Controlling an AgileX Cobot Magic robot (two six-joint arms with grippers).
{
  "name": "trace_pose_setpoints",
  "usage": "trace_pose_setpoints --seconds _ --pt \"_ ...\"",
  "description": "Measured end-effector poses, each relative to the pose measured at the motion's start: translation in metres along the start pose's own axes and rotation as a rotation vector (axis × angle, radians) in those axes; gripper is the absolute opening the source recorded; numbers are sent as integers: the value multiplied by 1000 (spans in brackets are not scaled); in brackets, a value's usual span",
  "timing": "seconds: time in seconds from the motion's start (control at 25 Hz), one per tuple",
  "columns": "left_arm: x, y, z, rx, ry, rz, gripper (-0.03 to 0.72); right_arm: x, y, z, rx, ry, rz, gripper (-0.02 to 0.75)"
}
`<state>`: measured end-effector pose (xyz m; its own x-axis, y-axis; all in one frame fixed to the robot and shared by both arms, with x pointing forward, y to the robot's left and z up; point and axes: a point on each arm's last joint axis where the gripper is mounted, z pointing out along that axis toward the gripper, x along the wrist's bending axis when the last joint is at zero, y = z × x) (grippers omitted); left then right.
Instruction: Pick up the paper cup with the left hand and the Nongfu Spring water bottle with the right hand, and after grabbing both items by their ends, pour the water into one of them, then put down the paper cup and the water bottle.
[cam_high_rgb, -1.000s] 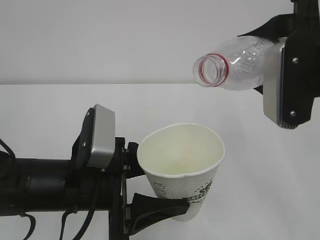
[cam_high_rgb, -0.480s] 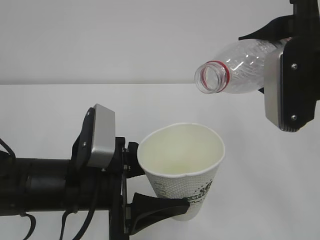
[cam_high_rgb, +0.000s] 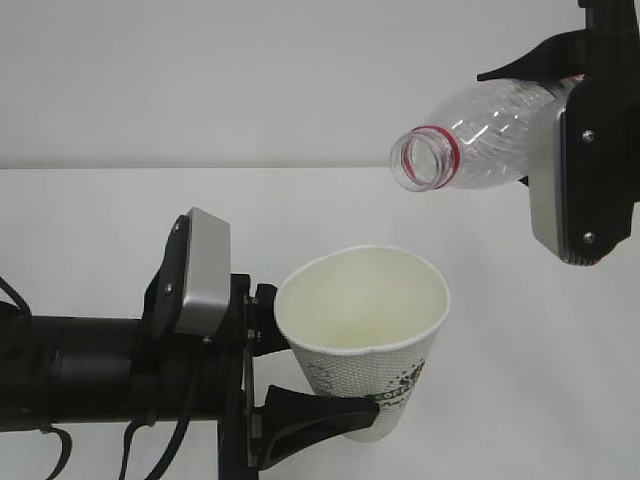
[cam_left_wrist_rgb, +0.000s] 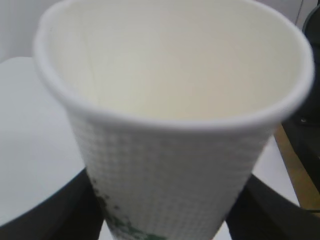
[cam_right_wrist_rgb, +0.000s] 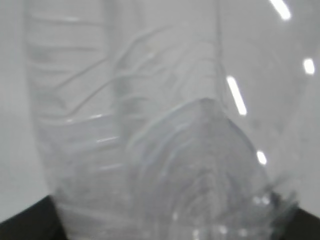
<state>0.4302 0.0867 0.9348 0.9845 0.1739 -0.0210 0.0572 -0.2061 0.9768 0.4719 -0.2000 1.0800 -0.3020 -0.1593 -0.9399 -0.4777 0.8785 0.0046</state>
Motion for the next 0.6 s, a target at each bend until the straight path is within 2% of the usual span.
trace_pose_setpoints --seconds 0.6 --pt "0 0 0 0 0 0 495 -3 -1 0 9 -8 -28 479"
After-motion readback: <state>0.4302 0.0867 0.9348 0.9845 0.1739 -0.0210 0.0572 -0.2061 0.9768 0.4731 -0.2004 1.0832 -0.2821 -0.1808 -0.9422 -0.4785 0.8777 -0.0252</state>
